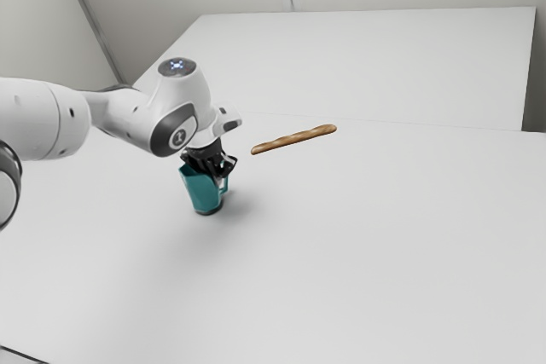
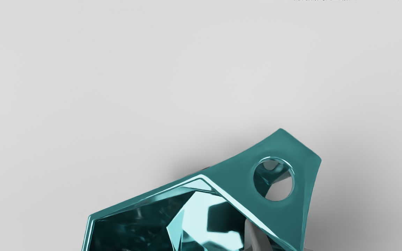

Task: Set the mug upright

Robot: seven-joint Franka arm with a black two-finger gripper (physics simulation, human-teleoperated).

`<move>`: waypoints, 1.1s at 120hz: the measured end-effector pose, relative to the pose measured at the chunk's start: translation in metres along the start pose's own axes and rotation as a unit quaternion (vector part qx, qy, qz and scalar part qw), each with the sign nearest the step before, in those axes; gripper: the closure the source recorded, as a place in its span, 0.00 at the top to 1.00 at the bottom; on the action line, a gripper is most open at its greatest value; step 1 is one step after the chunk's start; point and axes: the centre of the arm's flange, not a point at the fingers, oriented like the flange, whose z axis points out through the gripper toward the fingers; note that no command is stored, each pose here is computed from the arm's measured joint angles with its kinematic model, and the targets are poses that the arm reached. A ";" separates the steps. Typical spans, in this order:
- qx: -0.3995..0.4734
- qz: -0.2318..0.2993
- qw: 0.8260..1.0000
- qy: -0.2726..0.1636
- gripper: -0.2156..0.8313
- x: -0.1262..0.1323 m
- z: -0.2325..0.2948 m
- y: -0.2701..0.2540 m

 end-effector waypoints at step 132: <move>-0.013 -0.029 0.999 0.024 0.79 0.018 -0.185 -0.007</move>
